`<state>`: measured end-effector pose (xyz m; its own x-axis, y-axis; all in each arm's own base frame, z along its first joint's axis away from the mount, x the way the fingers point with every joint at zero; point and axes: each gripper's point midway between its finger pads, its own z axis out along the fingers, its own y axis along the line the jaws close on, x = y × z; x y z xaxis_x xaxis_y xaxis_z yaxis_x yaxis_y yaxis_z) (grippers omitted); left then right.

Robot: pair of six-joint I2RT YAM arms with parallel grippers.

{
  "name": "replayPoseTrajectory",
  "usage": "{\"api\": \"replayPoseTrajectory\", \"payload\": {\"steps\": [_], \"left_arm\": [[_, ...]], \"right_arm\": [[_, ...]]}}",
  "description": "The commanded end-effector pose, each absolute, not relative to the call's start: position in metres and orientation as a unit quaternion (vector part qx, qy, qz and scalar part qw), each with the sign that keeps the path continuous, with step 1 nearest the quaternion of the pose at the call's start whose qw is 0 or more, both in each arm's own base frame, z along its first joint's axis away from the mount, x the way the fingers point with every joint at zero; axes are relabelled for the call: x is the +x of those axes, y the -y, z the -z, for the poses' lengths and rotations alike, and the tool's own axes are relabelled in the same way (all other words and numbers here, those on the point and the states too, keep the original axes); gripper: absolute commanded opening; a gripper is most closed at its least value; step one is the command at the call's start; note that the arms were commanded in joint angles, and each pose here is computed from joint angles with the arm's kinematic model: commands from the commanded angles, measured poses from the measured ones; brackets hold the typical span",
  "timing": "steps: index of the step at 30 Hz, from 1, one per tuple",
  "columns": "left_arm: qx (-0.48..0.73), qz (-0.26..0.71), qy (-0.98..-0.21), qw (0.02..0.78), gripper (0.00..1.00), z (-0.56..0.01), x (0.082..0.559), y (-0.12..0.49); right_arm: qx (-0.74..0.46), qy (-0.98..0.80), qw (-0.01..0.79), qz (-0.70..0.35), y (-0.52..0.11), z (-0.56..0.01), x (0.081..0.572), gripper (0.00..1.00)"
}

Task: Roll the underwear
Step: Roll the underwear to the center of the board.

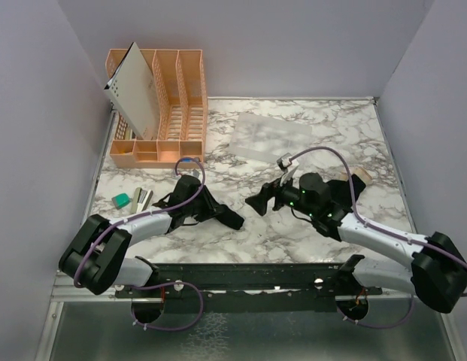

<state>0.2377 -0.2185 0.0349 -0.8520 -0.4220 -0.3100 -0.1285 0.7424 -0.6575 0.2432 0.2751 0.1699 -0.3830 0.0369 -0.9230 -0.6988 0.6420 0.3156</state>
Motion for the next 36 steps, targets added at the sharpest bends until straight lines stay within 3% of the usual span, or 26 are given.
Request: {"api": "replayPoseTrajectory", "payload": {"steps": [1,6,9,16,31,36], "left_arm": [[-0.154,0.3,-0.922,0.19,0.34,-0.017,0.223,0.212],[-0.159,0.296,-0.925,0.18,0.34,-0.014,0.22,0.211],[-0.159,0.297,-0.925,0.176,0.34,-0.013,0.219,0.212],[-0.156,0.292,-0.928,0.169,0.34,-0.013,0.22,0.212],[-0.162,0.274,-0.936,0.148,0.34,-0.008,0.215,0.208],[-0.163,0.274,-0.937,0.145,0.34,-0.01,0.217,0.21]], "right_arm": [[-0.226,-0.777,0.456,-0.37,-0.285,-0.143,0.239,1.0],[-0.275,-0.743,0.506,-0.34,-0.291,-0.137,0.237,1.0],[-0.364,-0.719,0.534,-0.256,-0.302,-0.126,0.229,1.0],[-0.446,-0.681,0.578,-0.058,-0.303,-0.098,0.232,1.0],[-0.515,-0.635,0.572,-0.072,-0.364,-0.067,0.208,0.94],[-0.515,-0.634,0.575,-0.049,-0.37,-0.056,0.216,0.86]]}}
